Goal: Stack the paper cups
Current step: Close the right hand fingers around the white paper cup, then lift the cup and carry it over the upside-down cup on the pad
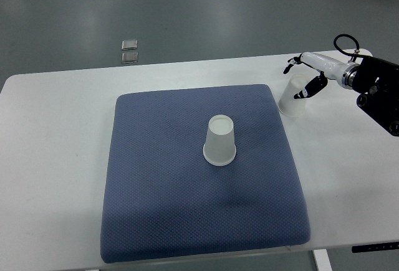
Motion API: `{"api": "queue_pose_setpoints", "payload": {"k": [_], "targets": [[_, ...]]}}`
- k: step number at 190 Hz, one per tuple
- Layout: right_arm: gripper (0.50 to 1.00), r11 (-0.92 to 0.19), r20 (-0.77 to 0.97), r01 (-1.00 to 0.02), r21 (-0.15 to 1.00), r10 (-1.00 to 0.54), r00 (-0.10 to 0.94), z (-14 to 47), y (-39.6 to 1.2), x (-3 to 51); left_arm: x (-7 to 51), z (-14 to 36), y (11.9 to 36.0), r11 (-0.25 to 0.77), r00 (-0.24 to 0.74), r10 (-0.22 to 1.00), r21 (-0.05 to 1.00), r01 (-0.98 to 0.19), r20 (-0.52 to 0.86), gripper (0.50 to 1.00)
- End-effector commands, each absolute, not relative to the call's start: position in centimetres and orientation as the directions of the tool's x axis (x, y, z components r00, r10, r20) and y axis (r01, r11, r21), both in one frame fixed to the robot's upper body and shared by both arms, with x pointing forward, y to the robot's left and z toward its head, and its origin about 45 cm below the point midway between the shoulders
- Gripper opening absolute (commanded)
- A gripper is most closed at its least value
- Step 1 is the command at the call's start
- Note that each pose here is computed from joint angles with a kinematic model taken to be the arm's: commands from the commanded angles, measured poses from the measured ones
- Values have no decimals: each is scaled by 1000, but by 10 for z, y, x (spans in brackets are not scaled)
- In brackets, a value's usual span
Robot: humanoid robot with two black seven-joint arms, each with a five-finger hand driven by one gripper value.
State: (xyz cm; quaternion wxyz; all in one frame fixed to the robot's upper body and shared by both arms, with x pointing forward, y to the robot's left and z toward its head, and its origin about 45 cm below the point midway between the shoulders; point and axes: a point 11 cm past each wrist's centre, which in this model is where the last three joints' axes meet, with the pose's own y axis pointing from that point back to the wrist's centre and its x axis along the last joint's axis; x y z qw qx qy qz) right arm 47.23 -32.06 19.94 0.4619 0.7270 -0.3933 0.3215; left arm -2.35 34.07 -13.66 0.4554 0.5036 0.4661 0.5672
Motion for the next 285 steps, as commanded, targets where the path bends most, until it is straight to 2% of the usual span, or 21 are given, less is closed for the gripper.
{"api": "queue_pose_setpoints", "payload": {"k": [1,119,165,186,210,227,229,240,246,285], "targets": [[921,-253,852,-878,406,-241,464,199,-321,475,-23,-137,341,-151,-78,986,987,-47,147,1000],[919,-205,886,-888,411,-138,442,180,-327,474,-23,-137,341,-151,-78,986,987,-47,147,1000],[899,-209,885,-886,413,-137,445,179,-326,473,-23,-137,341,-151,-78,986,987,-47,147,1000],[854,-211,885,-885,415,-135,446,179,-325,473,-23,-137,341,-151,-78,986,987,-47,147,1000],[752,-211,883,-882,422,-124,452,177,-326,472,-23,-137,341,-151,-78,986,987,-47,147,1000],[625,-211,883,-881,424,-122,454,176,-326,471,-23,-137,341,-151,-78,986,987,-47,147,1000],[625,-211,883,-881,424,-122,454,176,-326,471,-23,-137,341,-151,-78,986,987,-47,147,1000],[537,-208,884,-882,422,-122,452,177,-327,472,-23,-137,341,-151,-78,986,987,-47,147,1000],[507,-207,884,-883,422,-121,451,177,-328,472,-23,-137,341,-151,-78,986,987,-47,147,1000],[500,-205,906,-906,370,-137,401,204,-332,484,-24,-137,341,-151,-77,986,987,-47,147,1000]]}}
